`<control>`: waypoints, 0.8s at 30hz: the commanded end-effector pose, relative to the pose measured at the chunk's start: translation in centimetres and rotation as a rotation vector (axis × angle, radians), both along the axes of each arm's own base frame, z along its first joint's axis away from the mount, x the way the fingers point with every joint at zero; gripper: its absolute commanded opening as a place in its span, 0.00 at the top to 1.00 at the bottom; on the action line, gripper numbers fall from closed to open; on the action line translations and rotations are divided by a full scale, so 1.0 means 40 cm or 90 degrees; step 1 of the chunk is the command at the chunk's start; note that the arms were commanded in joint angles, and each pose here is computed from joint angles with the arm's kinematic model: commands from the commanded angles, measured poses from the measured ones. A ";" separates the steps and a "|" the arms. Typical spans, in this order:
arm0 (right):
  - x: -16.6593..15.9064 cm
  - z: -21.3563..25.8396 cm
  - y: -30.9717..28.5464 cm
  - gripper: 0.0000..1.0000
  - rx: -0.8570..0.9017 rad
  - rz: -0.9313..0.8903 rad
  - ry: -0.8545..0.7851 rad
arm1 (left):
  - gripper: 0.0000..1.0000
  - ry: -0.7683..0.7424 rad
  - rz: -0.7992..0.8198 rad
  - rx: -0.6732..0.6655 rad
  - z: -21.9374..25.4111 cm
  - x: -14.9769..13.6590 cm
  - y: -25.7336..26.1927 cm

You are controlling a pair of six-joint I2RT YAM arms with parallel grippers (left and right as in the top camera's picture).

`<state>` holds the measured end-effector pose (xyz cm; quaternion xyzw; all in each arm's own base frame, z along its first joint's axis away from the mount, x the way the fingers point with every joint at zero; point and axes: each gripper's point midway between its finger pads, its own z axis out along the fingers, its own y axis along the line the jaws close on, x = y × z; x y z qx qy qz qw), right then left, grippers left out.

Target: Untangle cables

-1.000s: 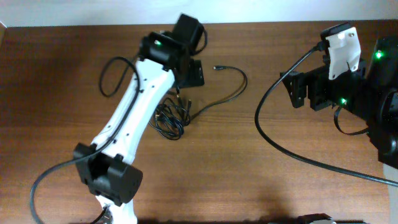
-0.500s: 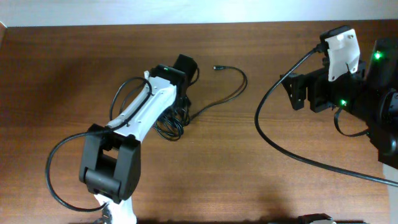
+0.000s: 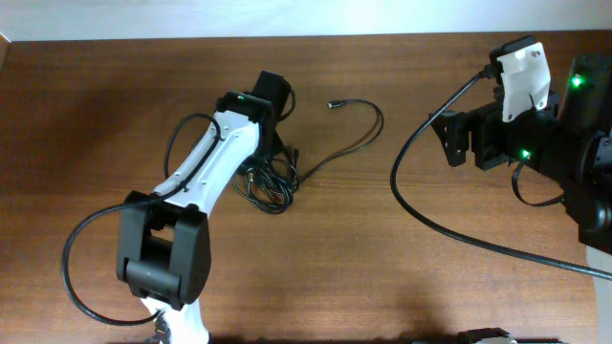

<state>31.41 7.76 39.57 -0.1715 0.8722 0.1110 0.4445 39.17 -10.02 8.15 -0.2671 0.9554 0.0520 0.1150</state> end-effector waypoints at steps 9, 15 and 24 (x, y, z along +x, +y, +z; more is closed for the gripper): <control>0.005 -0.020 0.062 0.09 0.033 0.073 0.029 | 1.00 -0.383 -0.391 -0.248 0.656 0.052 -0.201; -0.001 -0.076 0.239 0.14 0.037 0.215 0.072 | 1.00 -0.505 -0.473 -0.318 0.845 -0.055 -0.226; -0.147 0.010 0.492 0.09 0.062 0.569 -0.080 | 1.00 -0.613 -0.486 -0.299 0.991 -0.104 -0.201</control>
